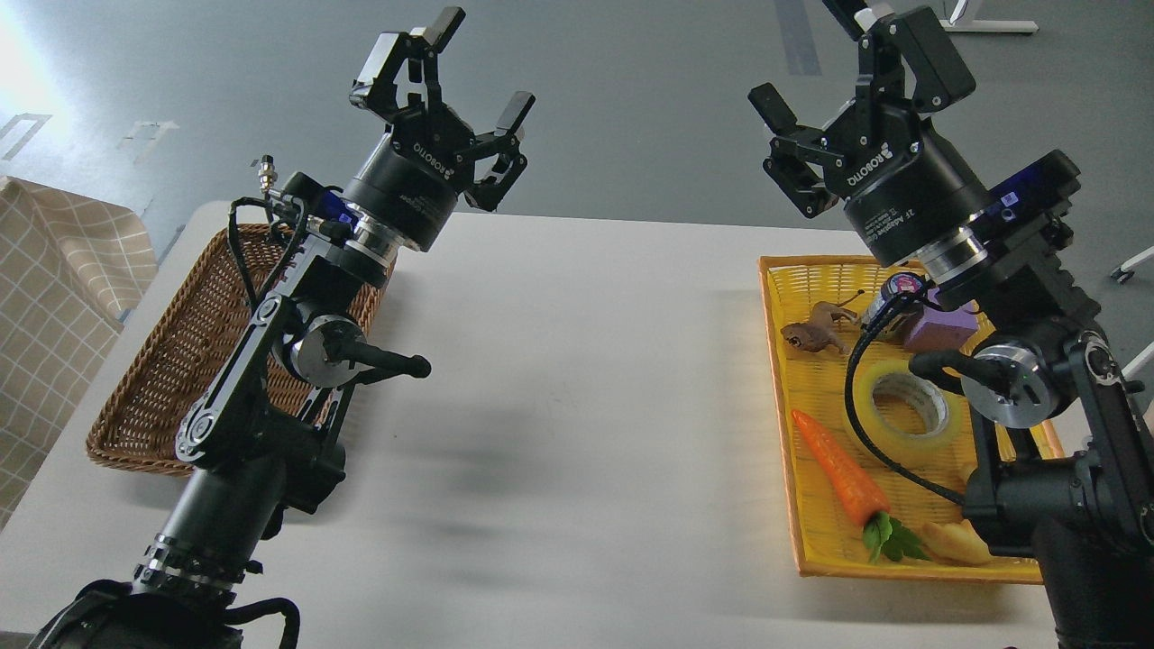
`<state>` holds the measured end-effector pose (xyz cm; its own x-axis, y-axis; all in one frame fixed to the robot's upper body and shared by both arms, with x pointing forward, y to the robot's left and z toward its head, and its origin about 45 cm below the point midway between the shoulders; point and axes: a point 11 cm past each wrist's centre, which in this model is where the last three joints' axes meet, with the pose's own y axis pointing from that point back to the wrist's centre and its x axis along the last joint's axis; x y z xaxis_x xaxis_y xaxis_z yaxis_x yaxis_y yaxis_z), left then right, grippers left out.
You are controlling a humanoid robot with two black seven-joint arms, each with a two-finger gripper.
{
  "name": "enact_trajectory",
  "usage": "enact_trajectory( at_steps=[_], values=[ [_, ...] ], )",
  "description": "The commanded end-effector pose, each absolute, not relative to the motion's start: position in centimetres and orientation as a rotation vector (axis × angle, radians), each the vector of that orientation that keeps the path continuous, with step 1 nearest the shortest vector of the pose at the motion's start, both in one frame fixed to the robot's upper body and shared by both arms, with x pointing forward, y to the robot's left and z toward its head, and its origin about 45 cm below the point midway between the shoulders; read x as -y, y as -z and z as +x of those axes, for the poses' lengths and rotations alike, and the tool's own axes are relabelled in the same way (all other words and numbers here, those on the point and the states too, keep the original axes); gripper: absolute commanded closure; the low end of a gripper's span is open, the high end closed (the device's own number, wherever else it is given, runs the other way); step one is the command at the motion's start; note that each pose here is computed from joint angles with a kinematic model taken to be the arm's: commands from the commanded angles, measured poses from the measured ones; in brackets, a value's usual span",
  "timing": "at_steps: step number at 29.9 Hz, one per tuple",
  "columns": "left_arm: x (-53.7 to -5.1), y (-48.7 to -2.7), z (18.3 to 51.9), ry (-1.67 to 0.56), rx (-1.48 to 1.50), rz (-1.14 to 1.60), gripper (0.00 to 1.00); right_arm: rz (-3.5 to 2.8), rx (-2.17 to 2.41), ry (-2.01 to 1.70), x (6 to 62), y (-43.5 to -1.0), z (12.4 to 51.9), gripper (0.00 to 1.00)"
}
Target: Place and transfer tape with both arms
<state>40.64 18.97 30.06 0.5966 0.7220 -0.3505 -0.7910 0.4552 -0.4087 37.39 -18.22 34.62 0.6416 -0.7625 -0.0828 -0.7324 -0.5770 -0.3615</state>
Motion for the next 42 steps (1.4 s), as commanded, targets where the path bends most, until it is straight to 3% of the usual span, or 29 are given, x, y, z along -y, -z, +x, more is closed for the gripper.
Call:
enact_trajectory(
  at_steps=[1,12,22,36,42],
  values=[
    [-19.0,-30.1,40.6,-0.936,-0.131,-0.575,0.02,-2.501,-1.186,0.117,18.2,-34.7,37.4,0.00],
    [-19.0,-29.9,40.4,-0.937,-0.134,-0.574,0.02,-2.519,-1.156,0.153,17.5,-35.3,37.1,0.00],
    [-19.1,-29.2,40.2,-0.954,-0.148,-0.563,0.02,-2.688,-1.278,0.459,19.2,-35.1,37.7,0.00],
    [-19.4,-28.7,40.1,-0.966,-0.156,-0.555,0.02,-2.915,-1.533,1.002,27.6,-34.8,36.9,0.00],
    [-19.4,-28.5,40.0,-0.970,-0.159,-0.551,0.02,-3.117,-1.618,1.212,31.9,-31.8,35.2,0.00]
  ],
)
